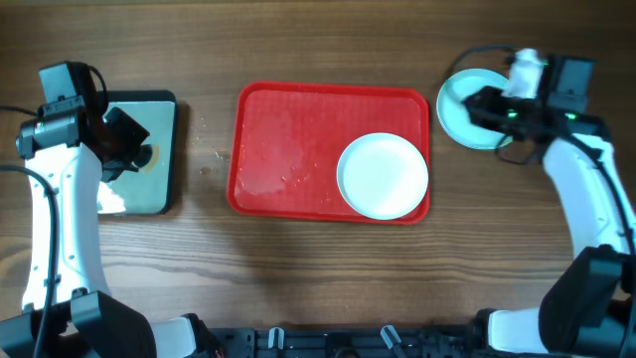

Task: Clean dirty plates on tray and stack at the side
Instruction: 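Move the right gripper to the white plate on the red tray and grip its rim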

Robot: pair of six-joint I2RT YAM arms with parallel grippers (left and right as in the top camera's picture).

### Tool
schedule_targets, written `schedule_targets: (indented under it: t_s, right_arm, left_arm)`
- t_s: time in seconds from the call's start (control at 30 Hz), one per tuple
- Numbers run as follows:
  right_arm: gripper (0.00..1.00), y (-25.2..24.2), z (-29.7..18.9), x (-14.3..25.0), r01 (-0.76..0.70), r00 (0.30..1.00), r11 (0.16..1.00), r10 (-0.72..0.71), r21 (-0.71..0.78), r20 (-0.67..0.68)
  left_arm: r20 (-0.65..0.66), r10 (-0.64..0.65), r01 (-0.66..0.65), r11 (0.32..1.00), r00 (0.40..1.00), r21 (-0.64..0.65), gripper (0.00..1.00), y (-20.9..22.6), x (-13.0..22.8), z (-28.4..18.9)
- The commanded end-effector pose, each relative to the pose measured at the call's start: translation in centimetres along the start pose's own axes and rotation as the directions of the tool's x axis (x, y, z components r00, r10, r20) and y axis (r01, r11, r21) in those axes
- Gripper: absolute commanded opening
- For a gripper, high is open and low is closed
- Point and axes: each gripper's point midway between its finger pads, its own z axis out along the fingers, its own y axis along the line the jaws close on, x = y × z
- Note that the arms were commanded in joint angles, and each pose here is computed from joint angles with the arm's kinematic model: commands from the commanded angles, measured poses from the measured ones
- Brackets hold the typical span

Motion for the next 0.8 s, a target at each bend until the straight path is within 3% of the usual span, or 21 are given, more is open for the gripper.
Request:
schedule_targets:
  t_s: [0.0, 0.07, 0.13, 0.33, 0.63, 0.77]
  right_arm:
    - [0.41, 1.3, 3.0, 2.1, 0.253, 0.964, 0.964, -0.245, 0.077, -0.108]
    - [0.43, 1.1, 4.2, 3.6, 0.226, 0.965, 0.963, -0.201, 0.145, -0.168]
    - [0.45, 2.7, 5.6, 6.0, 0.234, 0.947, 0.967, -0.204, 0.098, -0.247]
    - [0.43, 3.4, 8.5, 8.9, 0.363, 0.88, 0.93, -0.324, 0.052, -0.348]
    - [0.4, 1.7, 10.1, 12.6, 0.335, 0.839, 0.941, -0.269, 0.058, -0.472]
    - [0.38, 3.9, 9.9, 13.8, 0.216, 0.848, 0.976, -0.195, -0.014, -0.492]
  left_arm:
    - [-0.009, -0.013, 0.013, 1.0, 1.0, 0.003, 0.04, 0.0, 0.1, 0.2]
    - [-0.009, -0.013, 0.013, 1.0, 1.0, 0.003, 0.04, 0.0, 0.1, 0.2]
    - [-0.009, -0.013, 0.013, 1.0, 1.0, 0.003, 0.04, 0.0, 0.1, 0.2]
    - [-0.009, -0.013, 0.013, 1.0, 1.0, 0.003, 0.04, 0.0, 0.1, 0.2]
    - [-0.012, -0.013, 0.013, 1.0, 1.0, 0.011, 0.04, -0.1, 0.2, 0.2]
    - [-0.012, -0.014, 0.014, 1.0, 1.0, 0.011, 0.04, -0.1, 0.2, 0.2]
